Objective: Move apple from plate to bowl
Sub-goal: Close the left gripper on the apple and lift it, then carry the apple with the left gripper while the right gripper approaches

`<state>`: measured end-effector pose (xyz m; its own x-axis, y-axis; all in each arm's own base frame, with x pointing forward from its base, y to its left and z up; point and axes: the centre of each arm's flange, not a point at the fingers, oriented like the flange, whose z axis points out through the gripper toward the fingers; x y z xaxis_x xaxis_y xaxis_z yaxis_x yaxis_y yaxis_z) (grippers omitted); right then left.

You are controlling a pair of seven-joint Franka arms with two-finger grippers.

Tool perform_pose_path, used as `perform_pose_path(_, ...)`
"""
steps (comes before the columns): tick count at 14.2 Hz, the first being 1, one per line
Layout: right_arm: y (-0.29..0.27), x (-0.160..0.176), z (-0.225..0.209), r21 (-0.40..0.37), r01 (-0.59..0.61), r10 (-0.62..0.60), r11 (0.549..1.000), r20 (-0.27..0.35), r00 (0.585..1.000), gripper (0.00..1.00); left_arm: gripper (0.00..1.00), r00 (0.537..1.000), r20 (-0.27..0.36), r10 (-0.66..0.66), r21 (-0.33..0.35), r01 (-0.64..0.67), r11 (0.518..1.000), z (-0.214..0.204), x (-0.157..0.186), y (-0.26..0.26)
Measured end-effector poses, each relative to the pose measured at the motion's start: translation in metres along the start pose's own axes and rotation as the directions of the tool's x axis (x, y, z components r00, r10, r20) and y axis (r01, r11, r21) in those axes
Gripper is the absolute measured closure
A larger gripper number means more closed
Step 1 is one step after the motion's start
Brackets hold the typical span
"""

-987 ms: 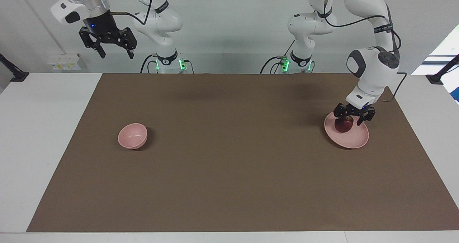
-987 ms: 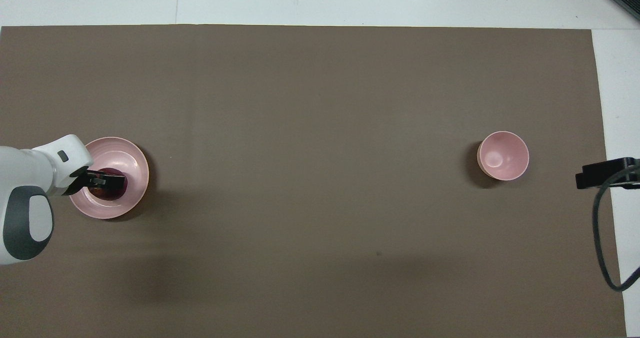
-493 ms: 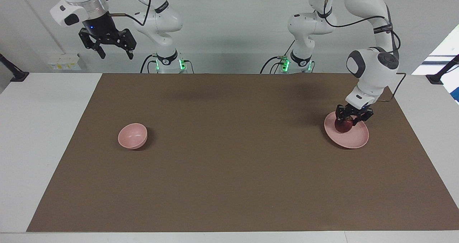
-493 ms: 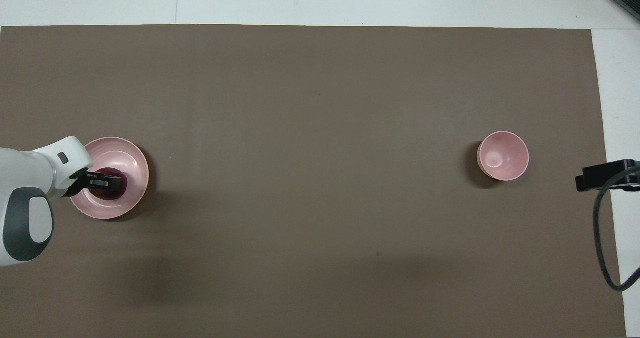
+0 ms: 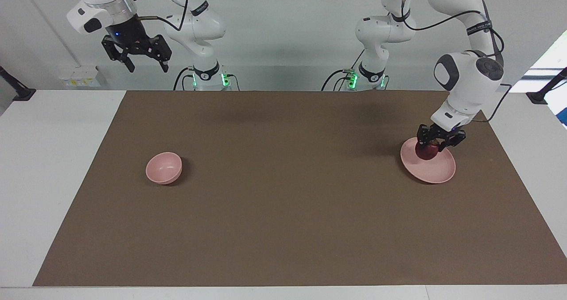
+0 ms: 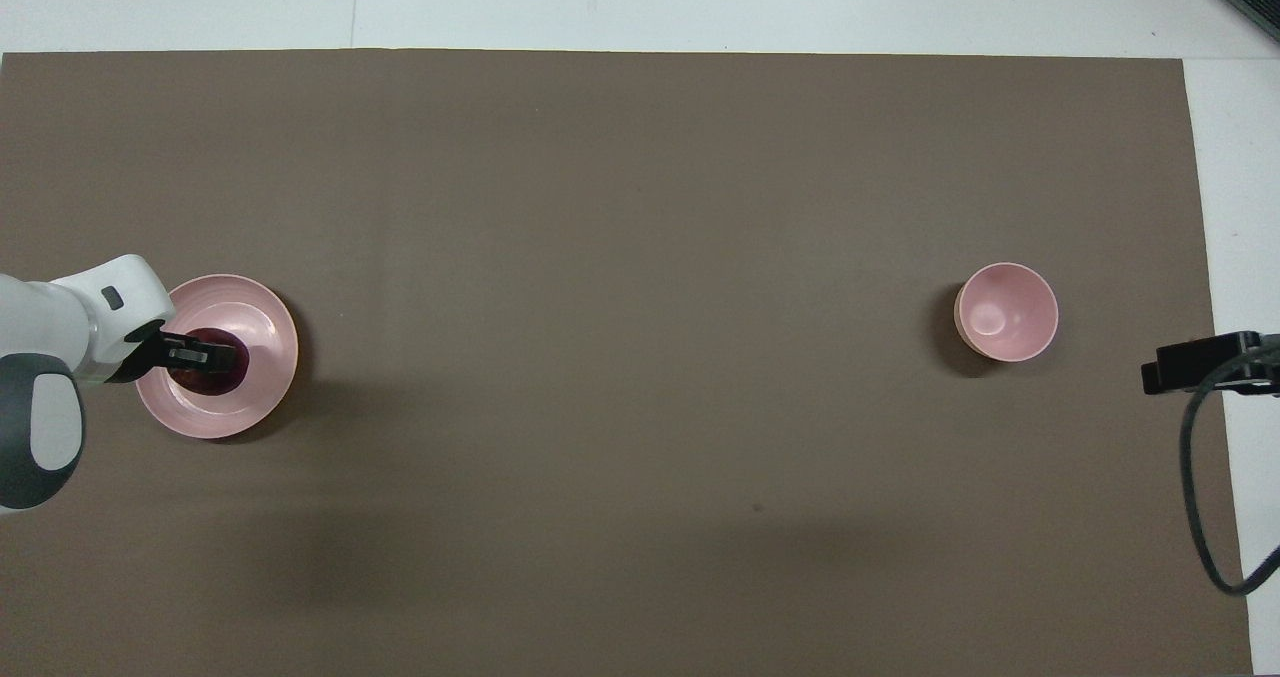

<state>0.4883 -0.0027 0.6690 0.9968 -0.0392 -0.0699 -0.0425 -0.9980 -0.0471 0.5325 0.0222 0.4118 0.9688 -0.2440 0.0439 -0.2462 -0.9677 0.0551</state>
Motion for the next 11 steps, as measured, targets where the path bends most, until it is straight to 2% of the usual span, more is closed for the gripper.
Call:
perform_pose_path(2,-0.005,0.0,0.001,0.04,-0.027,0.027,0.999,0.005,1.0,0.0,0.36,1.0,-0.006,-0.028,-0.123,0.027,0.992,-0.021,0.007,0.026)
perform_pose_path(4,-0.011,0.0,0.002,0.083,-0.07,0.069,0.994,0.015,0.998,0.0,0.36,1.0,-0.016,-0.026,-0.184,0.023,0.983,-0.031,0.016,0.057)
perform_pose_path(6,-0.024,0.001,0.006,0.12,-0.117,0.114,0.986,0.029,0.993,0.0,0.36,0.997,-0.012,-0.08,-0.251,0.074,0.965,-0.033,0.024,0.093)
perform_pose_path(11,-0.072,0.007,0.038,0.218,-0.29,0.267,0.932,0.13,0.955,0.0,0.36,0.985,0.033,-0.172,-0.428,0.17,0.888,-0.041,0.033,0.187)
